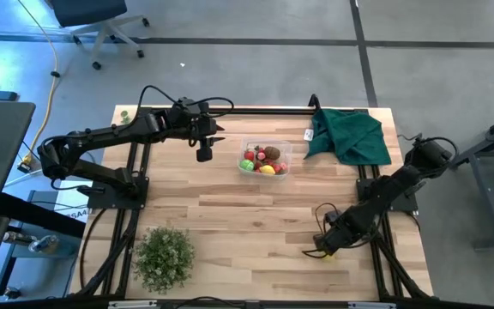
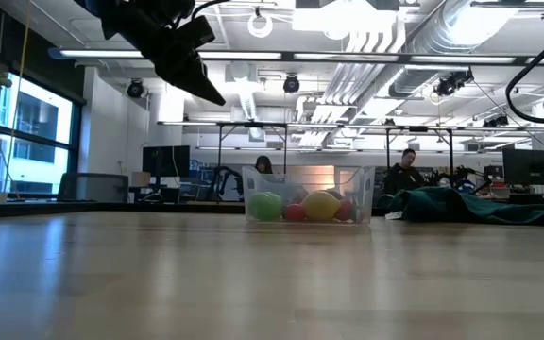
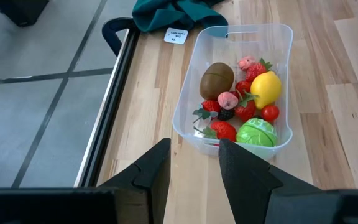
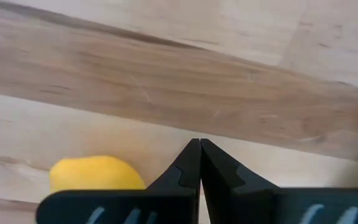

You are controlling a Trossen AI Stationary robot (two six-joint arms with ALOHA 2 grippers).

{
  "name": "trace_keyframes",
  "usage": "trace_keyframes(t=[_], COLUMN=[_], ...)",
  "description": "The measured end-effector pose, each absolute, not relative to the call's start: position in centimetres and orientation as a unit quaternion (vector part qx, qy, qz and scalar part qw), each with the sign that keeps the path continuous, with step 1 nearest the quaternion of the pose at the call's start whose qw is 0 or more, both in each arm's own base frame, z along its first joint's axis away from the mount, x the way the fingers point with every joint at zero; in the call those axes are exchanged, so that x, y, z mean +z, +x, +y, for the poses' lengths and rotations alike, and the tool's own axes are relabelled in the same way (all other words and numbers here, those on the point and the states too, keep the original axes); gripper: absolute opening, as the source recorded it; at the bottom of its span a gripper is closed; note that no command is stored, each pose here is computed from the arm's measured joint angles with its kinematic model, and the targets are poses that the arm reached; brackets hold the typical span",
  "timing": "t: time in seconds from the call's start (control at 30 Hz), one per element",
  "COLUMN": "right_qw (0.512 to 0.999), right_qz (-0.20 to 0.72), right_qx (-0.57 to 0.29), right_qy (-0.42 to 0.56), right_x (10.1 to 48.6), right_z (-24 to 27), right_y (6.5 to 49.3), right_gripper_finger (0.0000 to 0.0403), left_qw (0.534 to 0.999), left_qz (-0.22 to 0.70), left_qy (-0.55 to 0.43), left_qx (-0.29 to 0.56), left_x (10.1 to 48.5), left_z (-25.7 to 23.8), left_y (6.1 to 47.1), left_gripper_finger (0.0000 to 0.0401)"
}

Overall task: Pick and placing Produce into tupperware
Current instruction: Put the yellow lemon into the transparent bin

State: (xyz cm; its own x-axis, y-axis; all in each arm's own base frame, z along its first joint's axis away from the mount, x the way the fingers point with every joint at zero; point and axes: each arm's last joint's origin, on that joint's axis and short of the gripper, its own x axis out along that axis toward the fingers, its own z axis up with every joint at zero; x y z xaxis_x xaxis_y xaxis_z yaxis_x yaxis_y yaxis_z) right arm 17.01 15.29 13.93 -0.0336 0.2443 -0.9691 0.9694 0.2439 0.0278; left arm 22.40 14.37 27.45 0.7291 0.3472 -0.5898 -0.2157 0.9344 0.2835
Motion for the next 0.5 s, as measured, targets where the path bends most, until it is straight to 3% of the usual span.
trace_keyframes(t=[0.5], right_qw=[0.464], right_qz=[0.616], right_qx=[-0.349], right_qy=[0.533], right_x=[14.2], right_z=[17.5], right_y=[16.3], right_gripper_finger=[0.0], left_qw=[0.925], left_qz=[0.335], left_qy=[0.098], left_qx=[0.152], left_x=[27.4], left_z=[14.4], left_y=[22.4], left_gripper_finger=[0.0124])
